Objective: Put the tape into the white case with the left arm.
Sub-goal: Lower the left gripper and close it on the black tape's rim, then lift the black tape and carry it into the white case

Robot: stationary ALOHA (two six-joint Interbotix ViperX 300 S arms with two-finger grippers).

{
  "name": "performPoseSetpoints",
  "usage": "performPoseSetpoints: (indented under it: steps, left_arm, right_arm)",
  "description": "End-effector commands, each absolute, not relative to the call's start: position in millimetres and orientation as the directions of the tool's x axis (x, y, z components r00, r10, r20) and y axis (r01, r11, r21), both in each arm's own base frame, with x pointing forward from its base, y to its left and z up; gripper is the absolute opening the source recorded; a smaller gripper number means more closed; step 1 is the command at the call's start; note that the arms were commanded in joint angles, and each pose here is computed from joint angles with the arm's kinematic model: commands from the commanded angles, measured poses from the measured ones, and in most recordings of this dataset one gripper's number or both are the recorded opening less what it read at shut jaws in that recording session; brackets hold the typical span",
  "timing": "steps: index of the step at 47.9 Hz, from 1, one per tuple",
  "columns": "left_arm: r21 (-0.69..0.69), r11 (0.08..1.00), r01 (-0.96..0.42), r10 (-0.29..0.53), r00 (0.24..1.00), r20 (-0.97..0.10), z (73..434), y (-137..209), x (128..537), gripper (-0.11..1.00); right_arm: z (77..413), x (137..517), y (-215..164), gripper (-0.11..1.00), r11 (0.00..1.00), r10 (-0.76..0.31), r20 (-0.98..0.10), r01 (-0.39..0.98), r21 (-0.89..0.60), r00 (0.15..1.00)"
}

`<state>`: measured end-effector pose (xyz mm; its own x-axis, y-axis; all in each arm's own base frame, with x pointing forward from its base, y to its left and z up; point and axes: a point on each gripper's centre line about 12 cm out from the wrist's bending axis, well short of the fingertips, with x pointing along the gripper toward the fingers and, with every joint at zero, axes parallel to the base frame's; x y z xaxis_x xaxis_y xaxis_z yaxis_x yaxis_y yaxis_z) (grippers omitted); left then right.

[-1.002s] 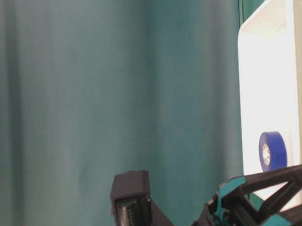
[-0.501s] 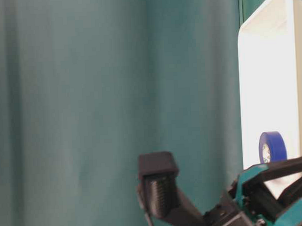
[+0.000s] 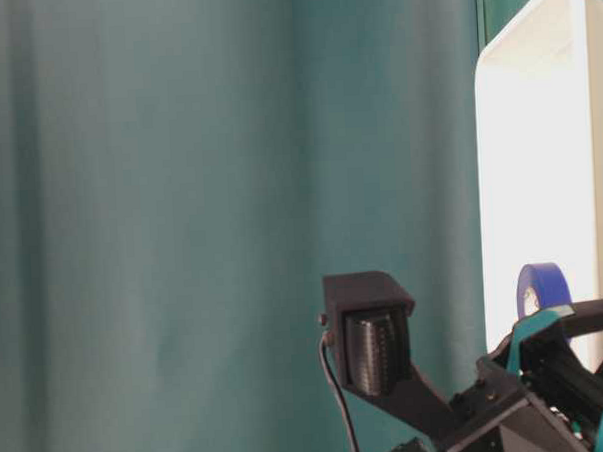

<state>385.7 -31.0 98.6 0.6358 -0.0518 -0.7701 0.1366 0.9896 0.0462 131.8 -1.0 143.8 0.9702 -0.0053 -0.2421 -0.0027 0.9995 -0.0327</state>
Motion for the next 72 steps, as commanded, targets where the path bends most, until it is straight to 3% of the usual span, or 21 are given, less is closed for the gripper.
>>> performPoseSetpoints:
  steps: [1,27,31,40,55,72]
  left_arm:
    - [0.047,0.989,0.137,-0.055,0.657,-0.752,105,-33,391,0.91]
    - [0.045,0.99,0.137,-0.054,0.644,-0.763,95,-33,394,0.88]
    - [0.045,0.99,0.137,-0.054,0.644,-0.763,96,-33,394,0.76]
    - [0.046,0.989,0.138,-0.054,0.643,-0.764,96,-33,394,0.28]
    - [0.046,0.989,0.138,-0.055,0.65,-0.758,101,-33,396,0.27]
    - [0.053,0.989,0.137,-0.064,0.724,-0.687,160,-33,390,0.25]
  right_arm:
    - [148,134,-1,-0.09,0.999,-0.006,-0.233,-0.002,-0.034,0.972]
    - [148,134,-1,-0.09,0.999,-0.006,-0.232,-0.002,-0.034,0.973]
    - [148,134,-1,-0.09,0.999,-0.006,-0.232,-0.002,-0.034,0.973]
    - [148,134,-1,-0.09,0.999,-0.006,-0.232,-0.002,-0.034,0.973]
    - [148,134,-1,-0.09,0.999,-0.006,-0.233,-0.002,-0.034,0.972]
    - [148,134,-1,-0.09,0.999,-0.006,-0.232,-0.002,-0.034,0.973]
